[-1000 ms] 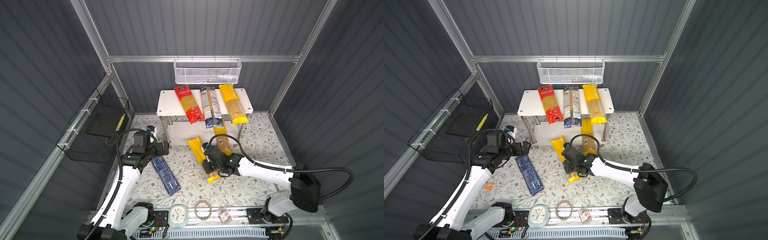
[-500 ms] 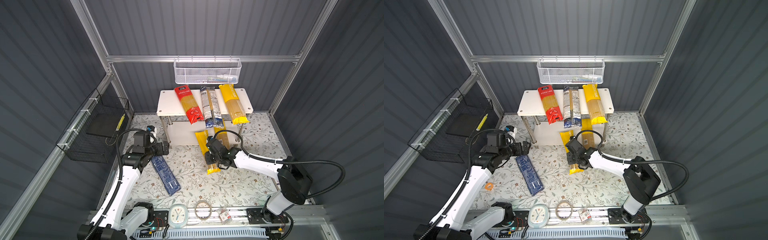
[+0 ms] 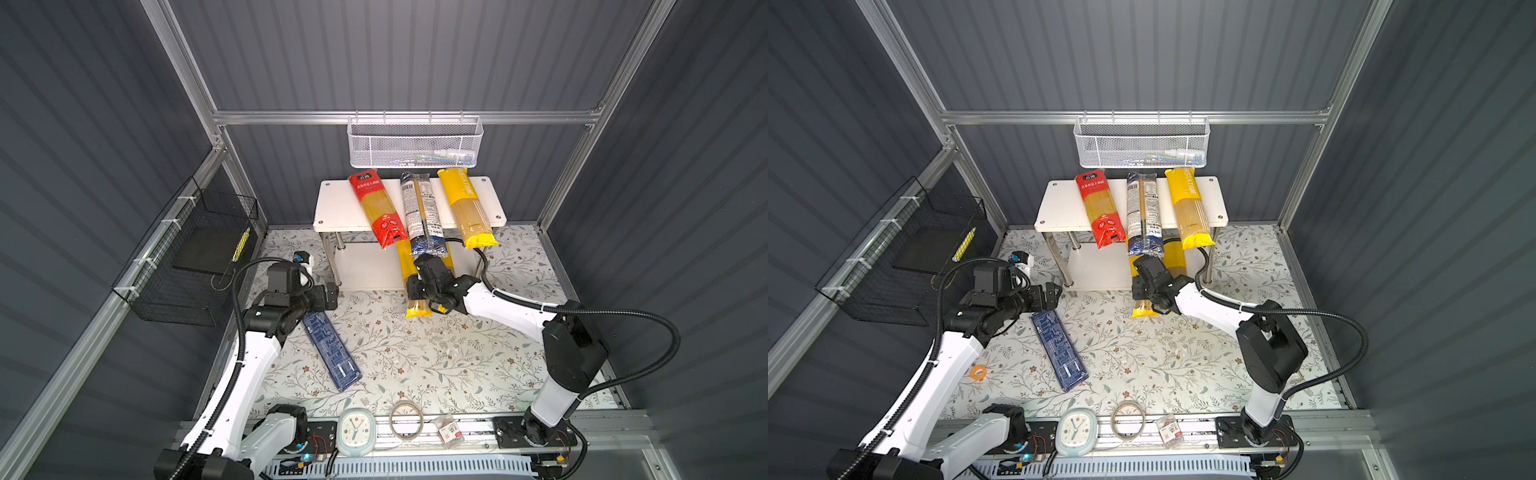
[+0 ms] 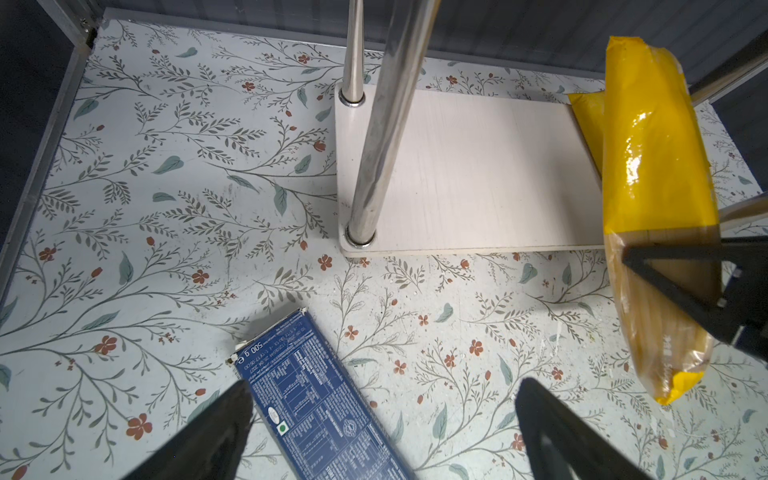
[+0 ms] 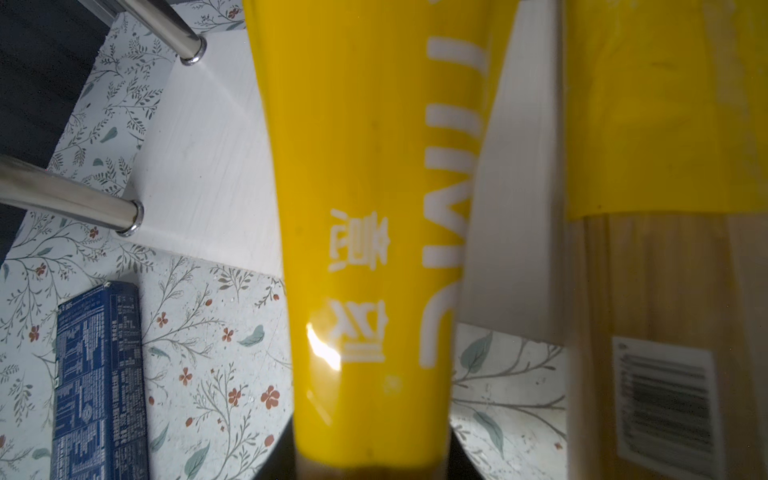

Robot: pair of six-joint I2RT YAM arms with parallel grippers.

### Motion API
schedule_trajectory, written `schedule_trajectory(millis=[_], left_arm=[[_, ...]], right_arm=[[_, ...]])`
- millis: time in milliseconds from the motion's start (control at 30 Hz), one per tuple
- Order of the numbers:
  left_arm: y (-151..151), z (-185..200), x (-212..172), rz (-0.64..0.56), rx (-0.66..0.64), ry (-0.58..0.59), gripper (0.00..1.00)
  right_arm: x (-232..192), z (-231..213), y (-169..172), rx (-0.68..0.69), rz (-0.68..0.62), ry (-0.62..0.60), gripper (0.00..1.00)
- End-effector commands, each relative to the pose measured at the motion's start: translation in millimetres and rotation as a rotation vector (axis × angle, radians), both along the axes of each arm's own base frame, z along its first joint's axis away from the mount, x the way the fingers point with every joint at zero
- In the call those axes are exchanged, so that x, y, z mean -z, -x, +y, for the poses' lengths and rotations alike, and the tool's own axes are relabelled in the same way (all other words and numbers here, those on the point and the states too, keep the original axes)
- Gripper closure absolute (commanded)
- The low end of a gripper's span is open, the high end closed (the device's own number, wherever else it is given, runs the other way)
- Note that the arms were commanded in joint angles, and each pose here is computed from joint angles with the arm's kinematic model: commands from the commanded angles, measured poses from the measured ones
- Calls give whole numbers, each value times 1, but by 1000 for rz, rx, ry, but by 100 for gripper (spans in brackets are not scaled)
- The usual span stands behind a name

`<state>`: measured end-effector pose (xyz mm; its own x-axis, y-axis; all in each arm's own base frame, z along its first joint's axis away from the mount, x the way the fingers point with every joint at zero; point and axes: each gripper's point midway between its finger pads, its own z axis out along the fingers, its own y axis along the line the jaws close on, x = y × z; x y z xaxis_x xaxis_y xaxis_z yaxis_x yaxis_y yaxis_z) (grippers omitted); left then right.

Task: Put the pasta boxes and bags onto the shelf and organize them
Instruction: 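Carry the PASTATIME bag to the lower shelf beside the barcoded bag, then lower the PASTATIME bag onto the lower shelf with the right gripper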

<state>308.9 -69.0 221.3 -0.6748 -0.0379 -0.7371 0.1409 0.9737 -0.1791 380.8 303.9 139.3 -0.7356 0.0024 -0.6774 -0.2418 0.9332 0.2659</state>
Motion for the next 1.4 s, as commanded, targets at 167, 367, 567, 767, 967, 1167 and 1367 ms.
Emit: schedule_trajectory(millis=[167, 367, 567, 767, 967, 1167, 1367], left_arm=[[7, 2, 4, 12, 10, -11, 0], [8, 2, 4, 14, 9, -12, 0], [7, 2, 5, 15, 7, -13, 0], [7, 3, 4, 13, 6, -16, 0], [7, 3, 4, 10, 6, -16, 0], [7, 3, 4, 11, 4, -17, 0], [7, 4, 3, 9, 4, -19, 0]], right_arm=[[-45, 7, -40, 34, -140, -84, 97], [-38, 1, -53, 49, -131, -68, 94], [-31, 0, -60, 57, -117, -65, 88], [-21, -3, -65, 67, -95, -79, 77], [-20, -1, -68, 60, -94, -83, 61], [-26, 2, -68, 49, -98, -106, 51], [-30, 3, -60, 29, -94, -117, 35]])
